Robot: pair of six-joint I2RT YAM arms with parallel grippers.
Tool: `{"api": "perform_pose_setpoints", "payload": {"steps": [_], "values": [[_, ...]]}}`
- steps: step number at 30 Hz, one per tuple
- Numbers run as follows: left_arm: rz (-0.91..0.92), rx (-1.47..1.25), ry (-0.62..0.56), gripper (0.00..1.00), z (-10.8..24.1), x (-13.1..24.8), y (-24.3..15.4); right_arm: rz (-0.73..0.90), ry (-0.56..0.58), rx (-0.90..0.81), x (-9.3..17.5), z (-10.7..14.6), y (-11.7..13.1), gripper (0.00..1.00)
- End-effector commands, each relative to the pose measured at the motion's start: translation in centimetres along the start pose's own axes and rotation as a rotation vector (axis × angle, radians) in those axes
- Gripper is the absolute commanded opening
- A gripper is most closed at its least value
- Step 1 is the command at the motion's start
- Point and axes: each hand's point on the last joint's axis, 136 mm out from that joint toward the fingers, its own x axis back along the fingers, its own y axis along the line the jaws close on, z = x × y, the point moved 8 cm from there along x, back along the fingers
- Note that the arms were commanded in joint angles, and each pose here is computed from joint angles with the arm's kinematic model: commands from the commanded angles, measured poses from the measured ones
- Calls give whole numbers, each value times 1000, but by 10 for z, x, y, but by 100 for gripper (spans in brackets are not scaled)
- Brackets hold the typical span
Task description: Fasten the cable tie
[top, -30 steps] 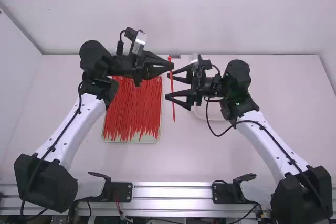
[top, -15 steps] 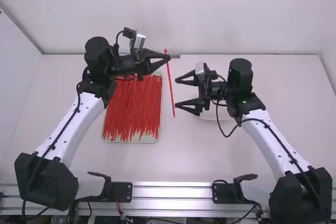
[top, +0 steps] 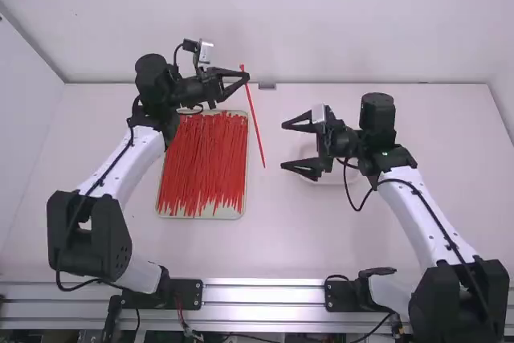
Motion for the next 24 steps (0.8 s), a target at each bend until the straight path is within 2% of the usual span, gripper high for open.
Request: {"api": "perform_pose_setpoints", "payload": {"steps": [1,6,8,11,14,15,16,21,24], "values": [[16,72,3,2,-11,-1,0,-51,-32,174,0,3,6,99],[-21,243,65,2,-4,-3,6,-134,-124,472,0,10,19,99],[-11,262,80,2,-3,-3,5,-133,-130,519,0,12,20,99],[57,354,125,2,-2,-2,-4,-131,-138,613,-1,17,22,99],[127,566,193,2,-1,0,-14,-117,-151,804,-1,24,24,99],[128,578,196,2,-1,0,-14,-116,-151,816,-1,25,24,99],[135,663,219,2,1,1,-16,-110,-158,909,-2,28,25,99],[127,718,228,2,3,1,-15,-106,-196,1256,-8,38,31,99],[115,791,237,2,5,1,-14,-113,-214,1335,-12,40,34,99]]}}
